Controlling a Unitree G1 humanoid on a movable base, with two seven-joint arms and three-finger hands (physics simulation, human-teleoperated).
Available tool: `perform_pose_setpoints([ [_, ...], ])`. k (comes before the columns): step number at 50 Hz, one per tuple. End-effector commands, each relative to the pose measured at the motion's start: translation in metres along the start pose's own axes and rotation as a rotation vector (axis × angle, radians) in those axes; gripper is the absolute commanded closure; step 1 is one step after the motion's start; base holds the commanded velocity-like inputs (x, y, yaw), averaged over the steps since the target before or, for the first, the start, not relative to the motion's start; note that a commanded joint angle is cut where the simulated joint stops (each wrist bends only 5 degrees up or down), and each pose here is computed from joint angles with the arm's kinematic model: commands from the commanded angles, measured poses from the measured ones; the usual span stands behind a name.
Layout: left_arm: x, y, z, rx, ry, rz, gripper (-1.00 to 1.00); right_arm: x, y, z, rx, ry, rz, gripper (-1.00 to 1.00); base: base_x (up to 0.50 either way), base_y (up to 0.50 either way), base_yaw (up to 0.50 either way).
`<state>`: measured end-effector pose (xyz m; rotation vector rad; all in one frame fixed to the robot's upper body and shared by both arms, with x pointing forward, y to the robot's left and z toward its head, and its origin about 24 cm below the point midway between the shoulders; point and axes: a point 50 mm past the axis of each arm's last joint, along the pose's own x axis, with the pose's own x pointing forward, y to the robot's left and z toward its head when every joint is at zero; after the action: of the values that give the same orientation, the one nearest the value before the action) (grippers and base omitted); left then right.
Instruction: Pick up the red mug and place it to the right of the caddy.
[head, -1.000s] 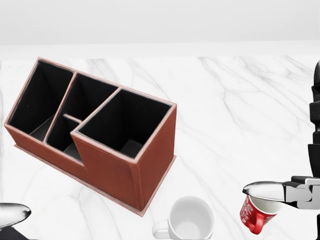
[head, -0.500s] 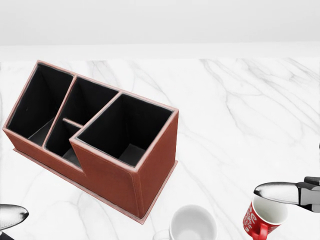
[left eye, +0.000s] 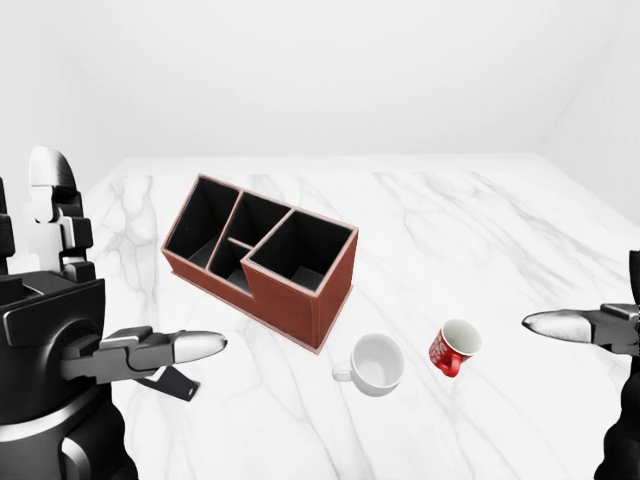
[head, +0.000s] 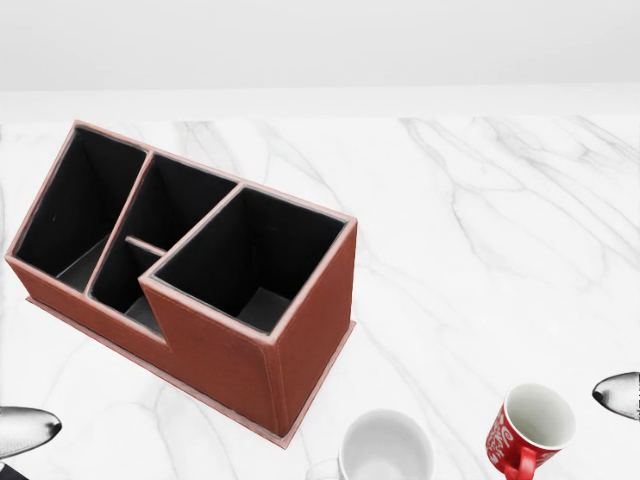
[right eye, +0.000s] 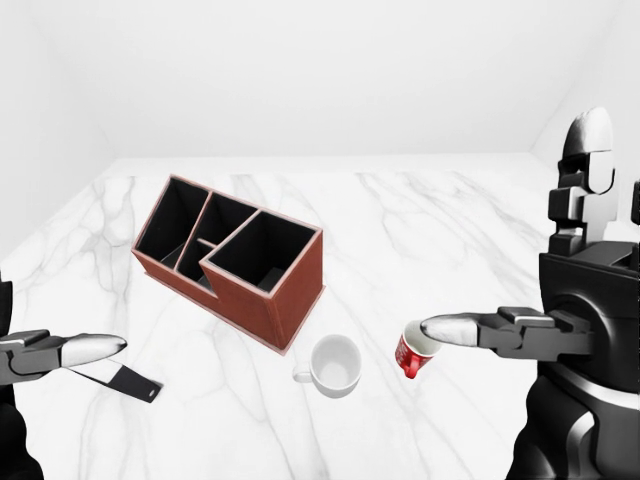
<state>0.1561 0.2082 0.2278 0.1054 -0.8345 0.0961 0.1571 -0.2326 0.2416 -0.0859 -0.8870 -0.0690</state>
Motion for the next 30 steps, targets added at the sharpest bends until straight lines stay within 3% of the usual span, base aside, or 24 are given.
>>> perform_pose_setpoints([
  [1, -0.002, 0.002, -0.004, -0.002, 0.024, 0.003, -1.00, 0.008, -0.001, -0.002, -0.182, 0.027, 0.140, -0.96, 0.00, 0.00, 0.00],
  [9, -0.004, 0.003, -0.008, -0.004, 0.045, 0.005, -1.00, 0.015, -0.002, 0.005, -0.260, -0.016, 0.180, -0.96, 0.00, 0.00, 0.00],
  [18, -0.004, 0.003, -0.009, -0.003, 0.052, 0.004, -1.00, 0.006, 0.000, -0.007, -0.279, 0.072, 0.219, -0.97, 0.00, 0.00, 0.00],
  [30, -0.003, 0.006, -0.003, 0.007, 0.025, 0.012, -1.00, 0.012, 0.006, -0.011, -0.323, 0.079, 0.298, -0.97, 0.00, 0.00, 0.00],
])
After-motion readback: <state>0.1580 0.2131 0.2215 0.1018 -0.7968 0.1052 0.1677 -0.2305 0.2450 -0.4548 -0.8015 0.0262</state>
